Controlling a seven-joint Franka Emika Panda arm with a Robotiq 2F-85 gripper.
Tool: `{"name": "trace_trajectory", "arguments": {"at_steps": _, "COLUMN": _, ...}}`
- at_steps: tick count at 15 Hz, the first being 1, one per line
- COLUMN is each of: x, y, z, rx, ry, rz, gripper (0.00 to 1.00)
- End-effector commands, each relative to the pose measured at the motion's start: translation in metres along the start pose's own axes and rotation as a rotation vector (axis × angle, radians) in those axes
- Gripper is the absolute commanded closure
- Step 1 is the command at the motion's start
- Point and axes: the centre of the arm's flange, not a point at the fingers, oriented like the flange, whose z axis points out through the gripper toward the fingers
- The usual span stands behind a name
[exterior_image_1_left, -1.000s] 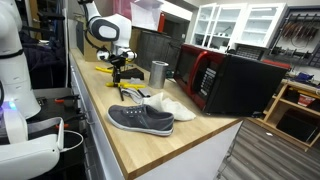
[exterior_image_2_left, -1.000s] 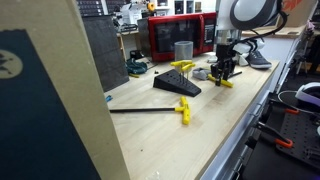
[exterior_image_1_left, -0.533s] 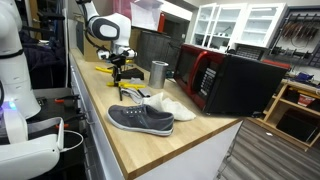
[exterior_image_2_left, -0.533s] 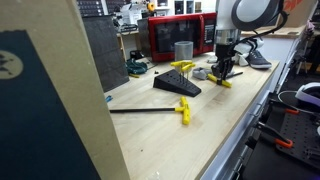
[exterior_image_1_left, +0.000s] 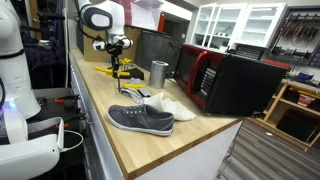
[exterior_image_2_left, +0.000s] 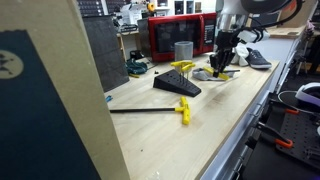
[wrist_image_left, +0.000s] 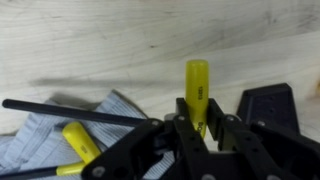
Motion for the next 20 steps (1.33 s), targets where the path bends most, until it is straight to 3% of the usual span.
{"name": "trace_trajectory", "arguments": {"at_steps": 1, "x": -0.021, "y": -0.016, "z": -0.062, "rx": 0.074, "ry": 0.108, "rz": 0.019, "gripper": 0.94}}
{"name": "trace_trajectory", "arguments": {"at_steps": 8, "x": -0.002, "y": -0.028, "z": -0.124, "rx": 0.202, "ry": 0.251, "rz": 0.077, "gripper": 0.94}}
{"name": "trace_trajectory", "arguments": {"at_steps": 16, "x": 0.061, "y": -0.041, "z": -0.165, "rx": 0.39, "ry": 0.372, "rz": 0.184, "gripper": 0.94}}
{"name": "trace_trajectory", "arguments": {"at_steps": 19, "x": 0.083, "y": -0.05, "z": -0.167, "rx": 0.414, "ry": 0.393, "rz": 0.209, "gripper": 0.94}}
{"name": "trace_trajectory", "arguments": {"at_steps": 20, "x": 0.055, "y": -0.041, "z": -0.167, "rx": 0.372, "ry": 0.374, "rz": 0.203, "gripper": 0.94}}
